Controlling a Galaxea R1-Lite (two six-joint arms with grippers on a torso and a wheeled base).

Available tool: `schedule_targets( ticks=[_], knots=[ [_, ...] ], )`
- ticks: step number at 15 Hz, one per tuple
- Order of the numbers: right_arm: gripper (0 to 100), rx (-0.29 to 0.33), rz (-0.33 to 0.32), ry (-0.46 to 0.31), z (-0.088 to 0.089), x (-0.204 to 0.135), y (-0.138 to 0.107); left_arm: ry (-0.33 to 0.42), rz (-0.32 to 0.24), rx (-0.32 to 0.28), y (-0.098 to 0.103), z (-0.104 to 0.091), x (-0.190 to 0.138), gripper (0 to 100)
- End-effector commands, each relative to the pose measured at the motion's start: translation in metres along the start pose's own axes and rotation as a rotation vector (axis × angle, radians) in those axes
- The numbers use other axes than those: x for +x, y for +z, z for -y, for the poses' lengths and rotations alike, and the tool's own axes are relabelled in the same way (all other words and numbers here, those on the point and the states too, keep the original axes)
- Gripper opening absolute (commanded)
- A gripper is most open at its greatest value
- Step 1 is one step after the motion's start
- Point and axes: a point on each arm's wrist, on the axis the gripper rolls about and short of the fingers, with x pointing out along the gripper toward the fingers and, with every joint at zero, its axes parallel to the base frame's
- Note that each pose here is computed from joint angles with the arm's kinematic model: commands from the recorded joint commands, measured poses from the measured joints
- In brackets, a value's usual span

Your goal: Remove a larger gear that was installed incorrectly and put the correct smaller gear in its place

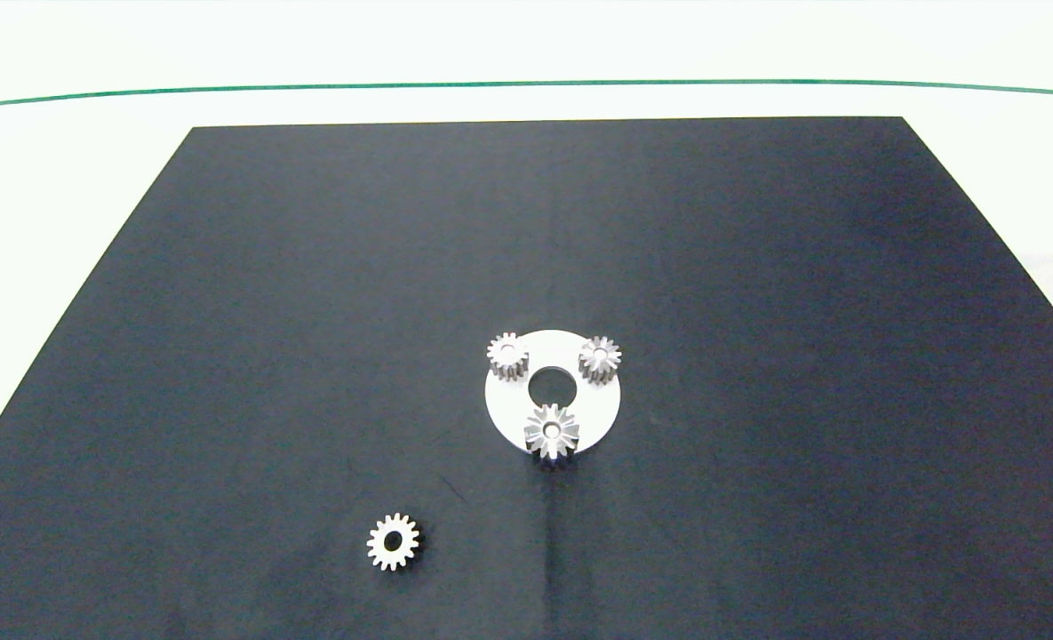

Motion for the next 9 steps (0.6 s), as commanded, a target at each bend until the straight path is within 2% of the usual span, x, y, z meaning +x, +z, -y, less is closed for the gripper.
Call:
schedule_targets(
  ticks=[1, 2, 4, 5, 7, 9],
  knots=[
    [100, -0.067, -0.13, 0.023, 0.005, 0.02, 0.045, 0.011, -0.108, 0.016, 0.059, 0.016, 0.009, 100],
    [100, -0.091, -0.172, 0.025, 0.008, 0.034, 0.065, 0.025, -0.153, 0.022, 0.084, 0.024, 0.022, 100],
    [100, -0.099, -0.236, 0.035, 0.011, 0.06, 0.092, 0.051, -0.248, 0.036, 0.117, 0.035, 0.038, 100],
    [100, -0.101, -0.266, 0.041, 0.012, 0.074, 0.104, 0.071, -0.317, 0.045, 0.132, 0.04, 0.046, 100],
    [100, -0.136, -0.337, 0.028, 0.014, 0.097, 0.123, 0.097, -0.432, 0.061, 0.154, 0.049, 0.065, 100],
    [100, -0.175, -0.454, 0.084, 0.013, 0.099, 0.14, 0.113, -0.505, 0.072, 0.162, 0.054, 0.088, 100]
  ],
)
